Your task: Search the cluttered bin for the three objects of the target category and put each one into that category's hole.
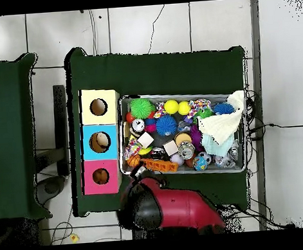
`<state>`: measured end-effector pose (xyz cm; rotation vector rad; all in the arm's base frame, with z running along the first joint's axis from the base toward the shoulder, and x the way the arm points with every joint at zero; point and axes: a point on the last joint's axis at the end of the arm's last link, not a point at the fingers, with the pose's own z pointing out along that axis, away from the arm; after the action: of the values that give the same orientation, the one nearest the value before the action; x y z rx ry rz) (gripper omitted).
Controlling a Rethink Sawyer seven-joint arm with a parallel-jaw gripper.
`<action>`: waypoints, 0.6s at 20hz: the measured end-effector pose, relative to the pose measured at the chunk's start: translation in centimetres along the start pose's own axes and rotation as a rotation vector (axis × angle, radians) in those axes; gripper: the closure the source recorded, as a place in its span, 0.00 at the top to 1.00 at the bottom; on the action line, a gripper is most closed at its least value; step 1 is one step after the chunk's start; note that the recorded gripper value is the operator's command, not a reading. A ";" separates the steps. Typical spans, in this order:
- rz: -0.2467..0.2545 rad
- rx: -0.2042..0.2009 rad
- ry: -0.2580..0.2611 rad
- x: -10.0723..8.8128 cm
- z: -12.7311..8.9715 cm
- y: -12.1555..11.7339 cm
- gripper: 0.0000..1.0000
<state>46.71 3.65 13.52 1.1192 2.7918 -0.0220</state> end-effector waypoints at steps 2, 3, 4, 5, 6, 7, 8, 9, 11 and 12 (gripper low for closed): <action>-0.033 0.003 -0.013 -1.0 1.2 -1.1 1.00; -0.050 0.004 -0.020 -1.4 1.8 -1.6 1.00; -0.087 0.005 -0.030 -2.3 3.0 -2.7 1.00; -0.115 0.006 -0.037 -2.8 3.7 -3.3 1.00; -0.166 0.007 -0.046 -3.8 5.2 -4.7 1.00; -0.201 0.010 -0.051 -4.5 6.2 -5.7 1.00; -0.217 0.010 -0.053 -4.8 6.7 -6.2 1.00; -0.233 0.011 -0.054 -5.1 7.1 -6.7 1.00; -0.294 0.015 -0.053 -6.4 9.4 -8.9 1.00; -0.309 0.014 -0.053 -6.7 9.9 -9.4 1.00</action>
<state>46.21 -8.35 4.24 0.6690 2.8904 -0.1009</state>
